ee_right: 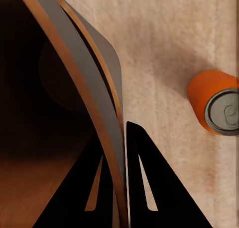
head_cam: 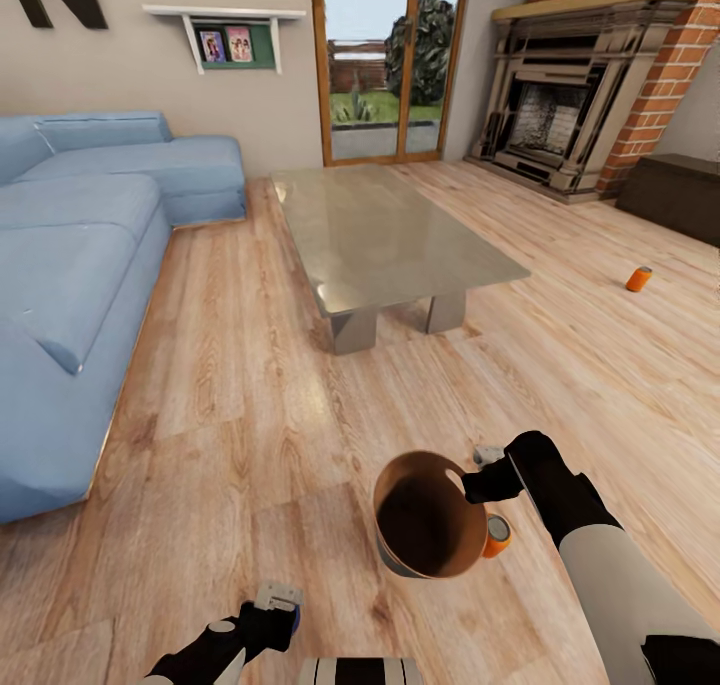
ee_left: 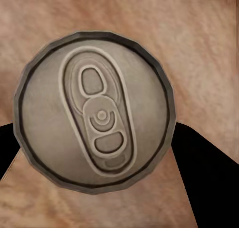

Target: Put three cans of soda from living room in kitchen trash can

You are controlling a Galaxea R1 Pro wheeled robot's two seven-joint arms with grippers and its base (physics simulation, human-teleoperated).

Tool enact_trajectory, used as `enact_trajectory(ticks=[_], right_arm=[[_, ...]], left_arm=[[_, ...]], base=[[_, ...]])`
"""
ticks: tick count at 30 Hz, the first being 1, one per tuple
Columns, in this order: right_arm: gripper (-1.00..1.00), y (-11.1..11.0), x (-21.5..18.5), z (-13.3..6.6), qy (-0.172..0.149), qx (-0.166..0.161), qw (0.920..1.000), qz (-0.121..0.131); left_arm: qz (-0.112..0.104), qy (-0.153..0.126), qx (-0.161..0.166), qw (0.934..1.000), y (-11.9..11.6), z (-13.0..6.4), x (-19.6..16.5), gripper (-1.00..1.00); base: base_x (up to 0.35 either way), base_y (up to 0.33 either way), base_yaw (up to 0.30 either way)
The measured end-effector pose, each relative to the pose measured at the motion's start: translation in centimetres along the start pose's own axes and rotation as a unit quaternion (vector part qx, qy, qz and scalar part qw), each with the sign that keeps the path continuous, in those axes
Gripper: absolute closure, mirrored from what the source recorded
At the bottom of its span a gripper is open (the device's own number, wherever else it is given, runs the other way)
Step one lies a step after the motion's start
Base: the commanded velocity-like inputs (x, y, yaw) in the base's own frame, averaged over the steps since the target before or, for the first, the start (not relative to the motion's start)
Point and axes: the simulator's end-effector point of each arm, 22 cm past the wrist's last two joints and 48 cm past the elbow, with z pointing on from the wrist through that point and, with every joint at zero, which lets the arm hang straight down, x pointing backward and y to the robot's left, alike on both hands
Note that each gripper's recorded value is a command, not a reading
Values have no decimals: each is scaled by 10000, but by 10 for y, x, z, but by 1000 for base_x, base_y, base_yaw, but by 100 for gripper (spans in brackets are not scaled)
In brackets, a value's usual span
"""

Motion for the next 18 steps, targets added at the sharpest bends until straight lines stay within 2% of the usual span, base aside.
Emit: enact_trajectory(ticks=[18], right_arm=[[100, 8, -18, -39, -344, 45, 9994, -90]], left_arm=[[106, -387, 6, 9992, -2, -19, -36, 100]], base=[[0, 0, 0]])
